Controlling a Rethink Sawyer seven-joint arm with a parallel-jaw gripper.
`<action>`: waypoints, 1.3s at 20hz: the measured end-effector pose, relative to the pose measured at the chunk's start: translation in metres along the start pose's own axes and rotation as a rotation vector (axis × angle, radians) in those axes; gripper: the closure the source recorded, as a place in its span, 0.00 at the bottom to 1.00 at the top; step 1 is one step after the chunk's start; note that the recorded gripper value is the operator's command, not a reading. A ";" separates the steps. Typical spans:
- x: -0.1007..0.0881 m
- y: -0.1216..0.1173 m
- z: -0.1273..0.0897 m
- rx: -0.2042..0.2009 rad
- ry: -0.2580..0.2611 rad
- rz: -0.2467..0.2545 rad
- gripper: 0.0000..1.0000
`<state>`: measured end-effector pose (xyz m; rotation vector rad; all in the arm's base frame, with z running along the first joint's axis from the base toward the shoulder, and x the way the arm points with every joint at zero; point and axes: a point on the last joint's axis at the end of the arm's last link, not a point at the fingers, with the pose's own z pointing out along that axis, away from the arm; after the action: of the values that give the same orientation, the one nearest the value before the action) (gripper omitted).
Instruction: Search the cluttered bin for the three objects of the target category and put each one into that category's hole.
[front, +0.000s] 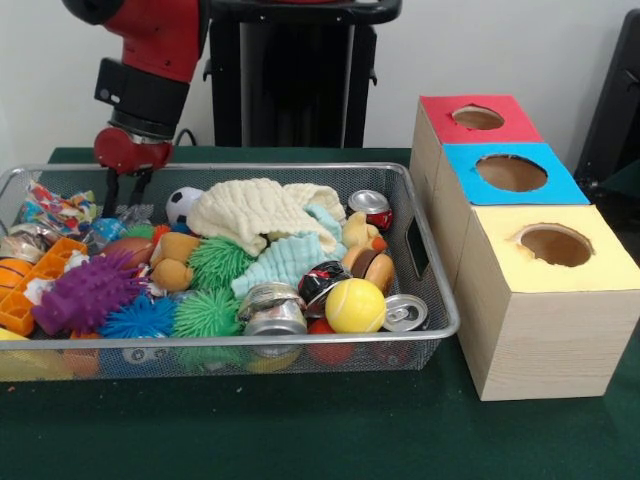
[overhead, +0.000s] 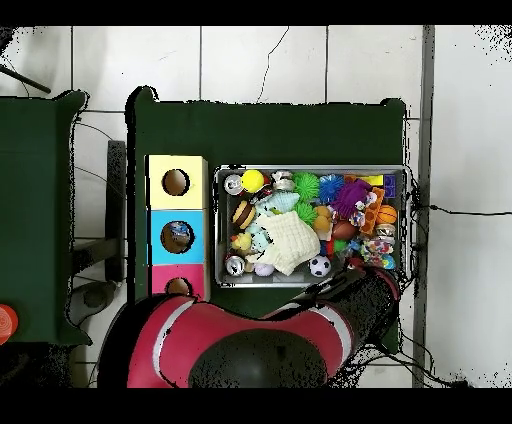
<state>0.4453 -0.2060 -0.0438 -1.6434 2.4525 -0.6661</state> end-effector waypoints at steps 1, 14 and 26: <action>-0.001 0.000 0.000 0.001 -0.001 0.004 0.00; -0.009 0.007 -0.006 0.014 -0.022 0.062 0.00; -0.018 0.009 -0.022 0.011 -0.029 0.041 1.00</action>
<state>0.4376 -0.1805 -0.0304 -1.5829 2.4507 -0.6443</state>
